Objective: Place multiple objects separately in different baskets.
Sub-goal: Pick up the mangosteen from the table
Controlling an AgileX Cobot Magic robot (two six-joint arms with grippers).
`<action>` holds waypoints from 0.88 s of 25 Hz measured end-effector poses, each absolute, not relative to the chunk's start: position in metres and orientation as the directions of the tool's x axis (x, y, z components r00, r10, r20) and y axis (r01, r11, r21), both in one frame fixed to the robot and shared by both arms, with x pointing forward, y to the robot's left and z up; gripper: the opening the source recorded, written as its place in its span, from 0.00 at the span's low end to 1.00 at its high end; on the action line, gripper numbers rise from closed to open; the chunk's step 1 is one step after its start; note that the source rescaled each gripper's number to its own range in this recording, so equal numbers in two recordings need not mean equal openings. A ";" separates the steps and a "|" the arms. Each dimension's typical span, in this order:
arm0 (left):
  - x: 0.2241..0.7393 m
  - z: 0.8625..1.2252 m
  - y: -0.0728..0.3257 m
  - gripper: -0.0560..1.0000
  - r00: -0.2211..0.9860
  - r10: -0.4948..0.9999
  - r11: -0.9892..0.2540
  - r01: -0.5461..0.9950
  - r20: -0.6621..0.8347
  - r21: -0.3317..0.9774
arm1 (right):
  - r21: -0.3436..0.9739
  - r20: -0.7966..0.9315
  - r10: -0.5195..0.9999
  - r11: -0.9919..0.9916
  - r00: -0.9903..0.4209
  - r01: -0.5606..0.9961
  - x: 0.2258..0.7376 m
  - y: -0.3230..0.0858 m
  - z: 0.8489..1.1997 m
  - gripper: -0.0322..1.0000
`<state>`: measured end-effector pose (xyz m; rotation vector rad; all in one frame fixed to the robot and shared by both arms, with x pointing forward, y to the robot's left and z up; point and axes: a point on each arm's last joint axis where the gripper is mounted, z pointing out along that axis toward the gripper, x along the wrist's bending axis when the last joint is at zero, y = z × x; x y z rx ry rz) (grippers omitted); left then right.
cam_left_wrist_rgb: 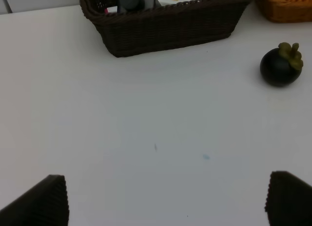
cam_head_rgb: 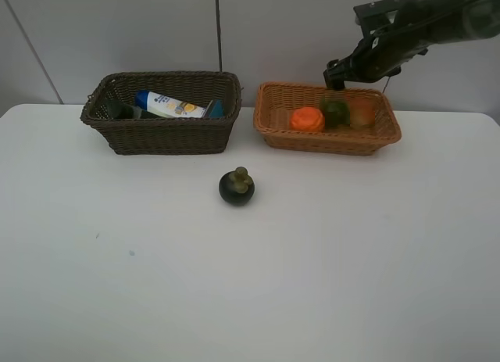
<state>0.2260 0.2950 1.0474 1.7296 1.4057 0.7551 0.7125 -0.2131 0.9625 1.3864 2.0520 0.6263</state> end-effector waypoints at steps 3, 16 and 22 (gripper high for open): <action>0.226 1.047 0.295 0.99 0.216 0.976 -0.097 0.521 -0.022 0.848 | 0.643 -0.195 0.938 0.344 -0.288 0.684 0.709 -0.214 0.967 0.92; 0.226 1.047 0.295 0.99 0.216 0.976 -0.097 0.521 -0.022 0.848 | 0.258 0.153 0.970 0.147 -0.191 0.955 0.637 -0.202 1.020 0.92; 0.226 1.047 0.295 0.99 0.216 0.976 -0.097 0.521 -0.022 0.848 | 0.124 0.156 0.939 0.291 -0.308 0.949 0.611 -0.160 1.018 0.92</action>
